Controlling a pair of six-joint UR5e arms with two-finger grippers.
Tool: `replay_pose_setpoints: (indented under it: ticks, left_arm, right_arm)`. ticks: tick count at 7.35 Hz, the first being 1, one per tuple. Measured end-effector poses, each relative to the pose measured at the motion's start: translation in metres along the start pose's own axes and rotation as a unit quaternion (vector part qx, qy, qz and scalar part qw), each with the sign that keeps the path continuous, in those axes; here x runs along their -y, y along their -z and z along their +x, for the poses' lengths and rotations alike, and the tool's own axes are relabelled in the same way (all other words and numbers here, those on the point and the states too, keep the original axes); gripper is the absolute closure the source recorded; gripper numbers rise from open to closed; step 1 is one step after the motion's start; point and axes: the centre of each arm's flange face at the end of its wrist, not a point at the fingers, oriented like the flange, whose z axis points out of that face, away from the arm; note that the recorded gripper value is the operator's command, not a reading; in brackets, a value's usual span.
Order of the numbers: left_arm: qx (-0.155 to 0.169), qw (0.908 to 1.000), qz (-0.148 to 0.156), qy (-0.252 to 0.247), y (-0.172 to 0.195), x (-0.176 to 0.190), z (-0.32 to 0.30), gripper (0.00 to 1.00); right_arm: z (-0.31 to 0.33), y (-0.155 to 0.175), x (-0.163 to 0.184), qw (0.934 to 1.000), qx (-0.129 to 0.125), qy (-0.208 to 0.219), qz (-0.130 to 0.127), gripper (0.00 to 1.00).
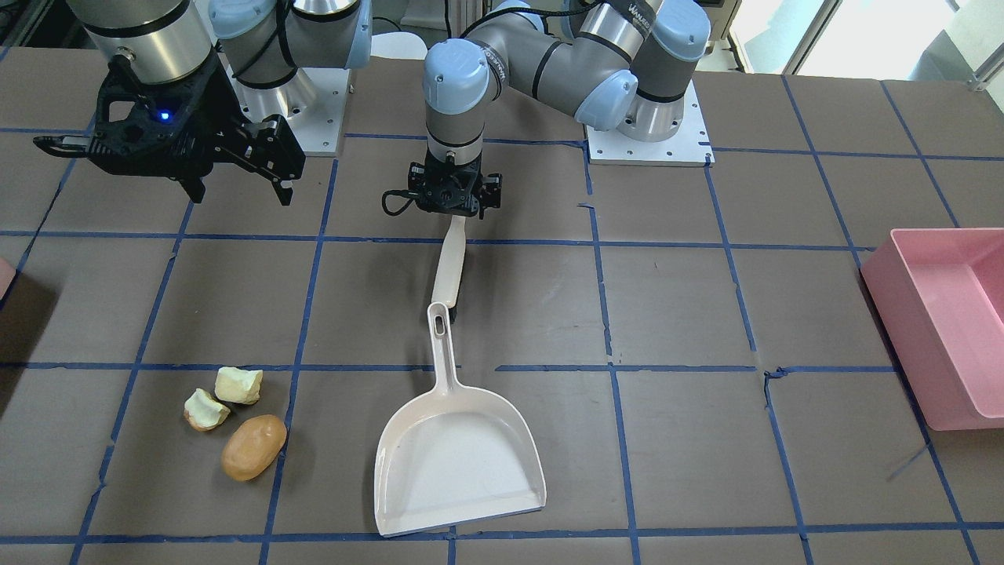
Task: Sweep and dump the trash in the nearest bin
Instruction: 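Grasp the white brush handle with the left gripper and lift it, then reach the right gripper to the white dustpan handle and grasp it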
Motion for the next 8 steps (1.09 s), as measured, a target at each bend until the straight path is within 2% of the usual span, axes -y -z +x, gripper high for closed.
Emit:
replay_pose_setpoints:
  ticks: [2,5,7,8]
  left_arm:
    - [0.002,1.0,-0.003,-0.005,-0.0026,-0.0037,0.002,0.45]
    - [0.01,0.9999,-0.005,-0.012,-0.0068,-0.0069,0.0004,0.77]
    - [0.027,0.9995,0.001,-0.019,-0.0081,-0.0069,-0.0032,0.87]
    - [0.029,0.9994,0.004,-0.02,-0.0064,-0.0067,-0.0036,0.89]
  right_arm:
    - [-0.0004,0.0,0.0,1.0,0.002,0.002,0.0,0.0]
    - [0.0012,-0.0001,0.0004,1.0,0.002,0.003,0.0,0.0]
    - [0.0017,0.0,0.0007,1.0,0.002,0.001,0.0,0.0]
    - [0.0017,0.0001,0.0008,1.0,0.002,-0.001,0.0,0.0]
